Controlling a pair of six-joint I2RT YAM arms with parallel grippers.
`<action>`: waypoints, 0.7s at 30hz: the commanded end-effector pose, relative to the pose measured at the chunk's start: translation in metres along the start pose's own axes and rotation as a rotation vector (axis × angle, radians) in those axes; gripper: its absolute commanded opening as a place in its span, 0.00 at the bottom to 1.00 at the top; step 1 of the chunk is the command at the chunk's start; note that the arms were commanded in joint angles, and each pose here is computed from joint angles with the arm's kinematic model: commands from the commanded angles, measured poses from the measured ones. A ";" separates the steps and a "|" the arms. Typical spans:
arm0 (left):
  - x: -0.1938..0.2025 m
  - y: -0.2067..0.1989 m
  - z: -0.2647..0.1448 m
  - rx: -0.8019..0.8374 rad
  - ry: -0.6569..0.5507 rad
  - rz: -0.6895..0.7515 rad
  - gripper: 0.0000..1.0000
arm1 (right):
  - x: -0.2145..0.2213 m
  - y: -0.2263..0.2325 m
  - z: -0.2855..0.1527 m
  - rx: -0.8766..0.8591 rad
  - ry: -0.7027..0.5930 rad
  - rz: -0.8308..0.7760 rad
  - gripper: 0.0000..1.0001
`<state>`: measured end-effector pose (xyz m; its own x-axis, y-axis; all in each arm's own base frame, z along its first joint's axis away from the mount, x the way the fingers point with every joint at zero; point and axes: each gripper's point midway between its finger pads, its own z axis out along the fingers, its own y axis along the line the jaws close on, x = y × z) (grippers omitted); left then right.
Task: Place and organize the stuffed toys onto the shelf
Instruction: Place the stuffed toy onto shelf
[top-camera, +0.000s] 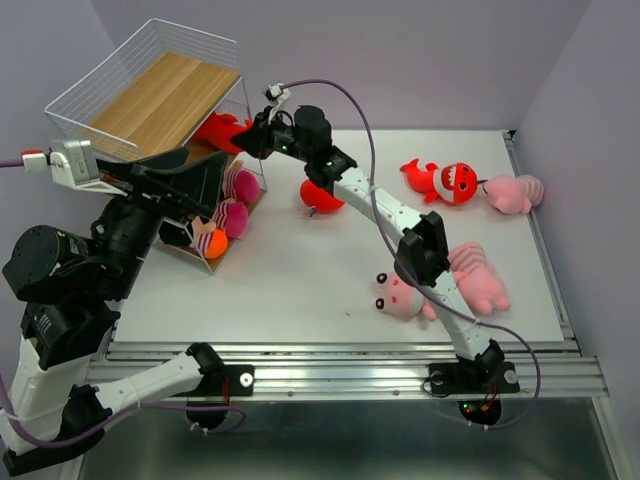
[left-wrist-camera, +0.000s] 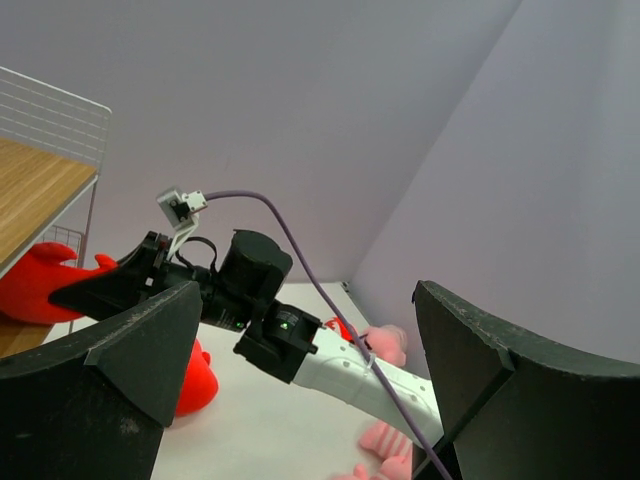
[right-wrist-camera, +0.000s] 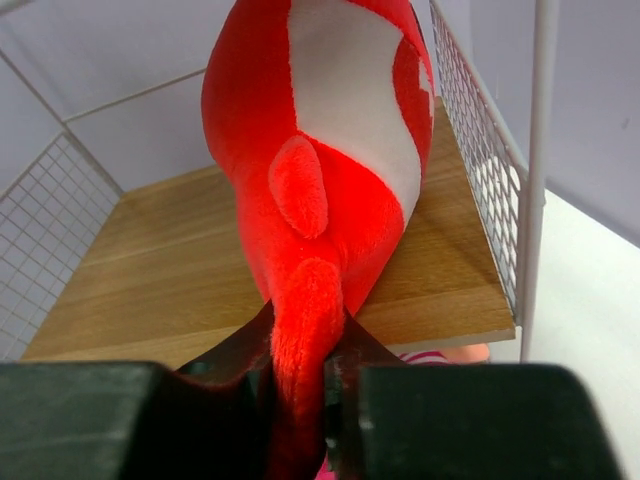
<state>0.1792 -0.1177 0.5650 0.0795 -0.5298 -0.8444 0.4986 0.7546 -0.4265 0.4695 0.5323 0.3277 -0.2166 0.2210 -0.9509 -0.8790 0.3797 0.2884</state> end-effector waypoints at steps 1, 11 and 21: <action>-0.011 -0.003 -0.001 0.014 -0.046 -0.023 0.99 | -0.043 0.010 0.006 0.008 -0.145 -0.057 0.21; -0.001 -0.003 0.000 0.022 -0.025 -0.025 0.99 | -0.047 0.012 0.001 0.013 -0.131 -0.075 0.57; -0.005 -0.003 -0.002 0.019 -0.030 -0.038 0.99 | -0.061 0.011 -0.007 0.032 -0.135 -0.094 0.85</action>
<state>0.1805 -0.1213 0.5552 0.0610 -0.5308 -0.8453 0.4991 0.7496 -0.4347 0.4753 0.5325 0.3310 -0.1754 0.2315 -0.9569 -0.8664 0.4253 0.2617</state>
